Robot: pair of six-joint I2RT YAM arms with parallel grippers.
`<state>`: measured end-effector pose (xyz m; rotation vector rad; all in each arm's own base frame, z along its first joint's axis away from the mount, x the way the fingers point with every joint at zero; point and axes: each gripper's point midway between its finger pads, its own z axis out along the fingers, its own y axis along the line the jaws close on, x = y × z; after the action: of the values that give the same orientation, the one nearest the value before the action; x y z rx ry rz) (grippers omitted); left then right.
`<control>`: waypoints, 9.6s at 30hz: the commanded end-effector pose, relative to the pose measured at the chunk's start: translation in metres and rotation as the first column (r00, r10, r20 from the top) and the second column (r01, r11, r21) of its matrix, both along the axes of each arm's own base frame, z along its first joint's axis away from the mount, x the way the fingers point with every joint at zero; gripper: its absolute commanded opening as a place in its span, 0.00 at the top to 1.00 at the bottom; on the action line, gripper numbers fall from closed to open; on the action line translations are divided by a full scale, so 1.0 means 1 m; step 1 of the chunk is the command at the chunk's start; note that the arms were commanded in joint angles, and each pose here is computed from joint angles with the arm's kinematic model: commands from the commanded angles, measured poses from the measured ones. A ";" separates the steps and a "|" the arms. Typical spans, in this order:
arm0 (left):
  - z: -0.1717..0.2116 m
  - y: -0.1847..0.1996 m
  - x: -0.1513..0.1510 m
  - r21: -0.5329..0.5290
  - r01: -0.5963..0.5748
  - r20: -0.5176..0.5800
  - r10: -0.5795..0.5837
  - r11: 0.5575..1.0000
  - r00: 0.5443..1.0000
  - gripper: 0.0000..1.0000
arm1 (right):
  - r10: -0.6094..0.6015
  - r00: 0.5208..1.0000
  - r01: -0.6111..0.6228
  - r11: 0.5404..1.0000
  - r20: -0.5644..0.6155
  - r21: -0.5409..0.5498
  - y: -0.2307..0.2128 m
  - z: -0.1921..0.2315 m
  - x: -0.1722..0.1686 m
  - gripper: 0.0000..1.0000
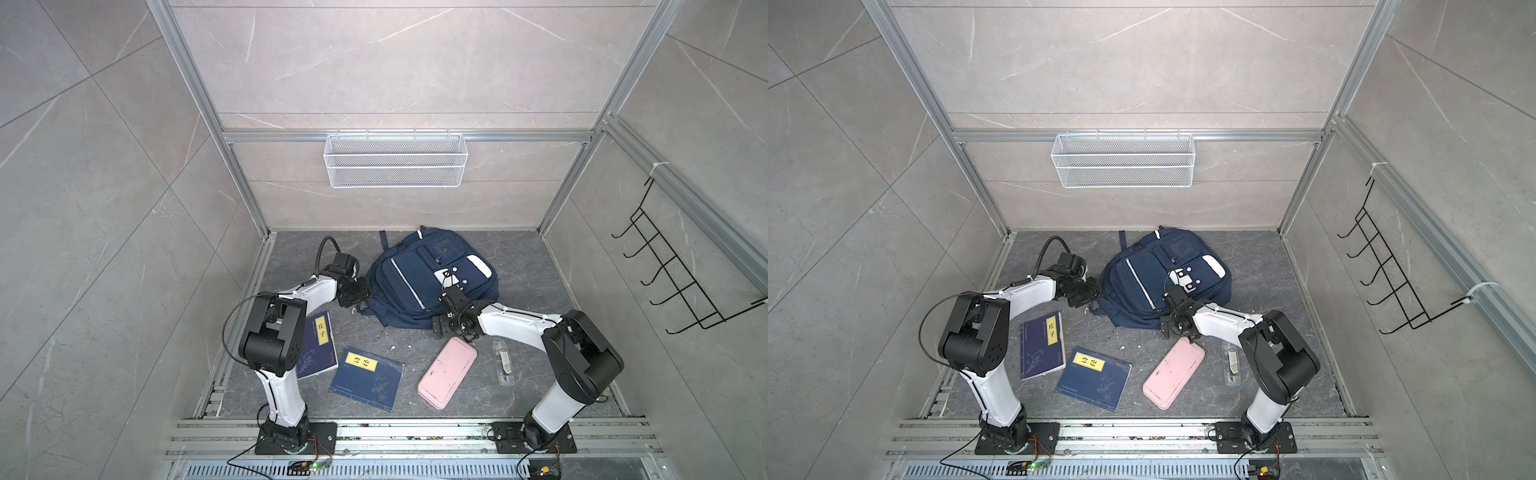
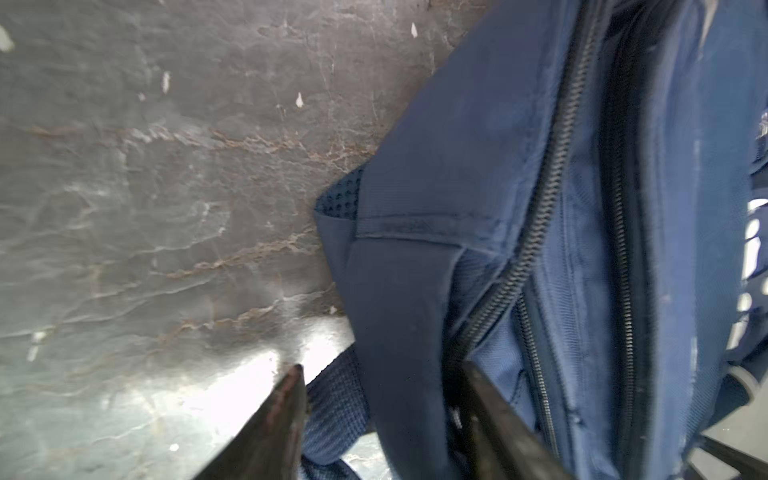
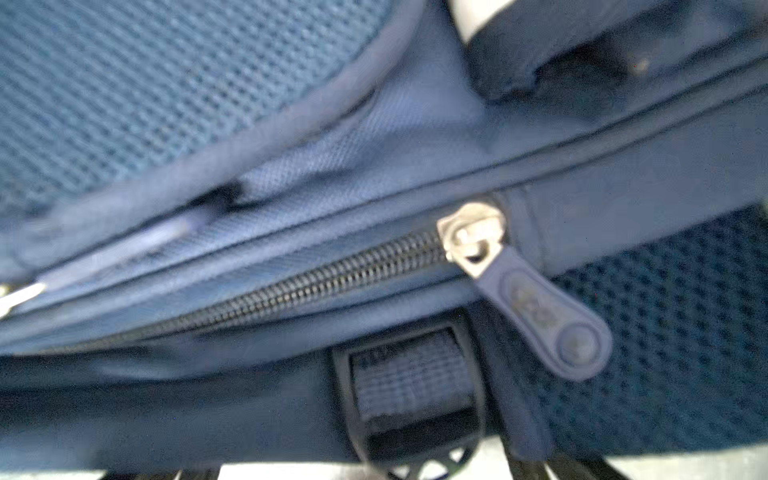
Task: Pack the student bag
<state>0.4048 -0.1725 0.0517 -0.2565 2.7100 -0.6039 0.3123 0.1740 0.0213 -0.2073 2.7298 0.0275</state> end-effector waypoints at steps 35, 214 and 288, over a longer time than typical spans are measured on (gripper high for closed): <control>0.075 -0.144 -0.060 -0.077 0.302 0.090 -0.295 0.950 0.951 0.35 | -0.238 0.958 0.182 0.937 0.161 0.298 -0.052 0.084 0.002 0.05; 0.097 -0.069 -0.012 -0.422 -0.240 0.063 0.293 0.874 0.954 1.00 | 0.072 0.997 -0.065 0.805 0.012 0.590 0.124 0.043 0.020 1.00; 0.037 -0.033 0.022 -0.091 0.013 -0.047 -0.017 0.996 0.999 0.50 | 0.080 0.992 -0.012 0.816 -0.093 0.578 0.032 0.056 -0.012 1.00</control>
<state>0.4215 -0.1866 0.0773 -0.3276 2.7709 -0.6082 0.3128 0.2048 0.0800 -0.0480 2.6491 0.8744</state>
